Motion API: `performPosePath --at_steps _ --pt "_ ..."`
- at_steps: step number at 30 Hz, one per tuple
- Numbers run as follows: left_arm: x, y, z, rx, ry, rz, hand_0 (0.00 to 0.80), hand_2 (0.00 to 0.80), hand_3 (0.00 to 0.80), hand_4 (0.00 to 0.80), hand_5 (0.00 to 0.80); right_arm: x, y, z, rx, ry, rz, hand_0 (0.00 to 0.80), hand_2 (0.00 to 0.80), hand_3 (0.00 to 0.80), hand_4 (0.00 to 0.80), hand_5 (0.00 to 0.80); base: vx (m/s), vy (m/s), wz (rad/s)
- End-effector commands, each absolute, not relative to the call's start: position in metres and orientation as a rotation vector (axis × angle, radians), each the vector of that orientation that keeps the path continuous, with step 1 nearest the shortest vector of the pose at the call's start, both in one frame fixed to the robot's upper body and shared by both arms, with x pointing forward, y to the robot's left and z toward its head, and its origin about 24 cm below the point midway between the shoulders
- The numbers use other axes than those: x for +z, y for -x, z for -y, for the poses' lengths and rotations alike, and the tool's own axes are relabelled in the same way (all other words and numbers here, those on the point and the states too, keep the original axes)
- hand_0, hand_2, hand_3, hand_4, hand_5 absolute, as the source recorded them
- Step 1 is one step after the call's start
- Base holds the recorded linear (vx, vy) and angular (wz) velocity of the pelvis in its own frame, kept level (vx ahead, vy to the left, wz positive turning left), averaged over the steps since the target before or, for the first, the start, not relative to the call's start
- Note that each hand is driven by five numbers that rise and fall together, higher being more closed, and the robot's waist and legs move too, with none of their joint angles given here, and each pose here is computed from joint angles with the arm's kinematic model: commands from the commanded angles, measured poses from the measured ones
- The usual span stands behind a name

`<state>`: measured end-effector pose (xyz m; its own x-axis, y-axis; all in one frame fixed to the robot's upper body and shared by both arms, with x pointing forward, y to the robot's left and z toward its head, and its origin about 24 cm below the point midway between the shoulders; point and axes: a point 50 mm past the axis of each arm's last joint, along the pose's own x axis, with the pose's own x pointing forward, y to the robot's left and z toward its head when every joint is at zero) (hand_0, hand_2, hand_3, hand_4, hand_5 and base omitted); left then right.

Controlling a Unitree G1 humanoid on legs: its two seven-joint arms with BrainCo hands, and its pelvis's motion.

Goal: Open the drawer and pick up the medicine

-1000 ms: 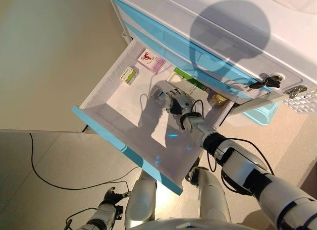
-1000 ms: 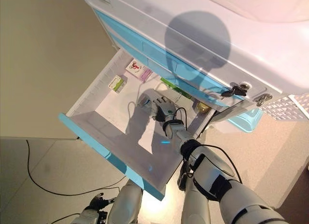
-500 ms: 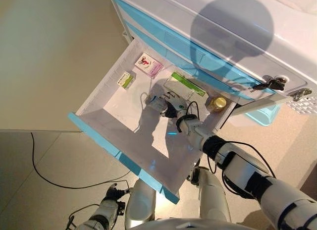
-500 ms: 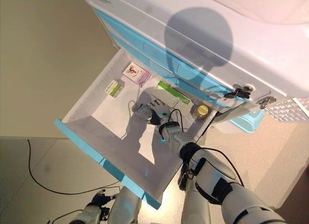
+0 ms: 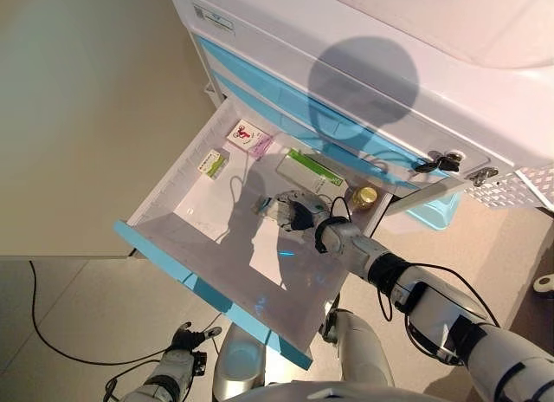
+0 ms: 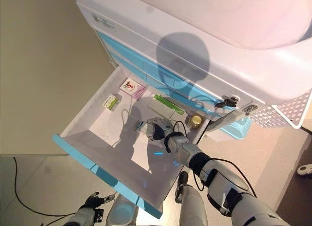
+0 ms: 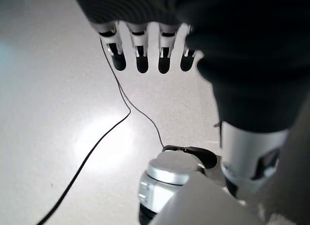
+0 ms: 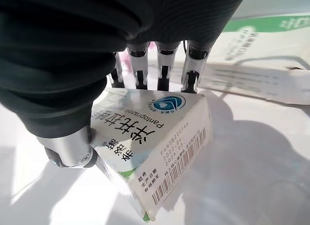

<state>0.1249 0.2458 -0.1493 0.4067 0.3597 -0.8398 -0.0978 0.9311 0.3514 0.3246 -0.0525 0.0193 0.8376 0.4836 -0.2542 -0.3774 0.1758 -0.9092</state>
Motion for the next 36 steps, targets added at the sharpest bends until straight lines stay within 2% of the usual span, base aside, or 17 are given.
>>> performPosePath --at_steps 1,8,12,24,26,29,33,36 --pt "-0.152 -0.104 -0.261 0.313 -0.313 -1.2 0.0 0.0 0.0 0.0 0.0 0.035 -0.319 0.022 0.711 1.204 0.222 0.8 0.8 0.8 0.8 0.8 0.033 -0.019 -0.06" --pt "-0.156 -0.077 -0.27 0.351 -0.3 -1.294 0.0 0.0 0.0 0.0 0.0 0.041 -0.299 0.006 0.862 0.998 0.207 0.8 0.8 0.8 0.8 0.8 0.058 -0.033 -0.08" --pt "-0.156 -0.058 -0.278 0.388 -0.279 -1.352 0.0 0.0 0.0 0.0 0.0 0.078 -0.282 -0.006 1.001 0.635 0.228 0.8 0.8 0.8 0.8 0.8 0.065 -0.021 -0.2" --pt "-0.161 -0.03 -0.273 0.354 -0.256 -1.432 0.0 0.0 0.0 0.0 0.0 0.138 -0.256 0.008 1.129 0.07 0.263 0.8 0.8 0.8 0.8 0.8 0.075 -0.002 -0.14" --pt "-0.16 -0.03 -0.276 0.353 -0.281 -1.437 0.0 0.0 0.0 0.0 0.0 0.192 -0.259 -0.001 1.174 -0.02 0.398 0.8 0.8 0.8 0.8 0.8 0.07 0.005 0.0" --pt "-0.161 -0.029 -0.273 0.34 -0.29 -1.442 0.0 0.0 0.0 0.0 0.0 0.209 -0.266 0.0 1.144 -0.06 0.424 0.8 0.8 0.8 0.8 0.8 0.053 -0.004 0.04" --pt "-0.161 -0.022 -0.275 0.356 -0.289 -1.459 0.0 0.0 0.0 0.0 0.0 0.268 -0.284 0.036 1.012 -0.011 0.592 0.8 0.8 0.8 0.8 0.8 0.043 0.006 0.05" --pt "-0.161 -0.02 -0.274 0.356 -0.273 -1.463 0.0 0.0 0.0 0.0 0.0 0.283 -0.291 0.054 0.947 0.034 0.629 0.8 0.8 0.8 0.8 0.8 0.0 0.0 0.0"
